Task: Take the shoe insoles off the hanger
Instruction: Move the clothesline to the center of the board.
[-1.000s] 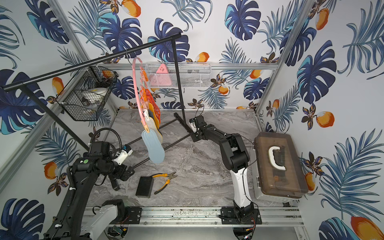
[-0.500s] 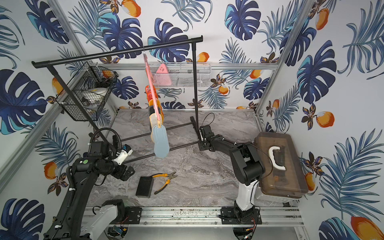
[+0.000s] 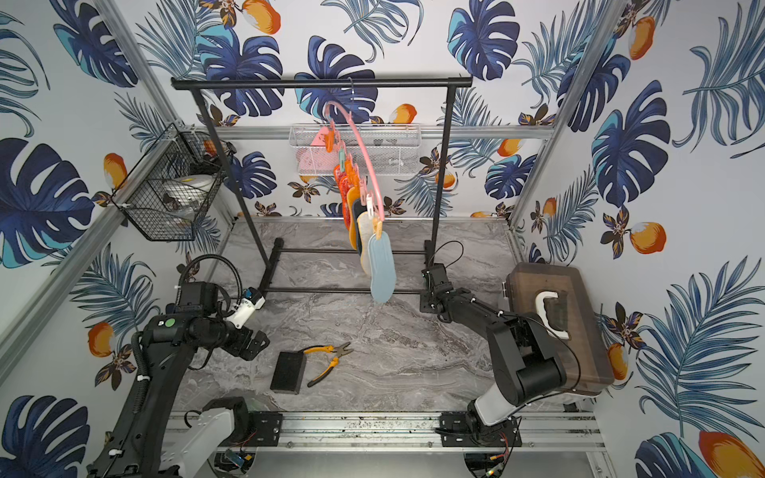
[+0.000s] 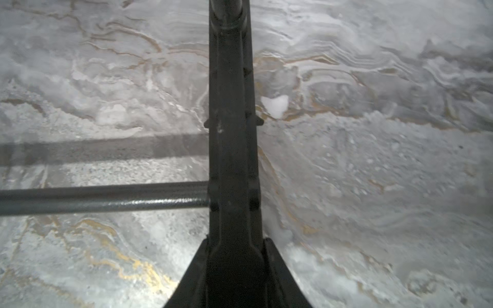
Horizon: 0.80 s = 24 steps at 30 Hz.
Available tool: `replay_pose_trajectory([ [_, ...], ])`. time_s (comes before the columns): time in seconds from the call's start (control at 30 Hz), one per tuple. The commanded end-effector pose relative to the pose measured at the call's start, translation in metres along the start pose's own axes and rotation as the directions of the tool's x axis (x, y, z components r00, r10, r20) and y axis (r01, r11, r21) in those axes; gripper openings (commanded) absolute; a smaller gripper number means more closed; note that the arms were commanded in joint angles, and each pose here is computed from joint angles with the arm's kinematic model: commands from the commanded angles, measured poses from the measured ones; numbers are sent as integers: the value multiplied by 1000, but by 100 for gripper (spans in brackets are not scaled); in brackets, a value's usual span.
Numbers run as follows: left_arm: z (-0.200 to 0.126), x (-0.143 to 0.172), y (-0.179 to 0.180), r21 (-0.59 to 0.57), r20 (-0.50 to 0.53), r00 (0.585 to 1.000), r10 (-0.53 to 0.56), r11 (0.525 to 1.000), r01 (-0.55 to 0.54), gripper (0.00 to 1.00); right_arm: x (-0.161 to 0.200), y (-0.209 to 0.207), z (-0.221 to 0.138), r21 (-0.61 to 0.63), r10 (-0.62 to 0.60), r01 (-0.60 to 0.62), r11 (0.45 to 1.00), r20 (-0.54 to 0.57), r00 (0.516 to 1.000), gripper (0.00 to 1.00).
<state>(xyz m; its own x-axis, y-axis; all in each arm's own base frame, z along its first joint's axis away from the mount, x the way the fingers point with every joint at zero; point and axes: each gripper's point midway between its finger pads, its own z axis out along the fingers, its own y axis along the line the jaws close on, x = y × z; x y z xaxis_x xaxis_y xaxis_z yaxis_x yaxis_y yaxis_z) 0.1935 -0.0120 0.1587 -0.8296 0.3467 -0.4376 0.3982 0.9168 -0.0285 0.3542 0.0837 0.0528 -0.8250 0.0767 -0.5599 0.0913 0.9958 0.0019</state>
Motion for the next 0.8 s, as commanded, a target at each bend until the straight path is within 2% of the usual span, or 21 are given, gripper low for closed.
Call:
replay_pose_trajectory([
  [0.0,0,-3,-4,23,13,1000,17,1000,-17,99,-21,-1,-11,-29,110,-108,994,116,987,33],
  [0.43,2,-7,-3,28,29,999,20,999,-21,99,4,1,-22,-86,112,-106,991,67,991,33],
  [0.77,-2,-17,-4,49,53,998,19,999,-22,99,44,3,-11,-121,131,-132,984,-17,991,33],
])
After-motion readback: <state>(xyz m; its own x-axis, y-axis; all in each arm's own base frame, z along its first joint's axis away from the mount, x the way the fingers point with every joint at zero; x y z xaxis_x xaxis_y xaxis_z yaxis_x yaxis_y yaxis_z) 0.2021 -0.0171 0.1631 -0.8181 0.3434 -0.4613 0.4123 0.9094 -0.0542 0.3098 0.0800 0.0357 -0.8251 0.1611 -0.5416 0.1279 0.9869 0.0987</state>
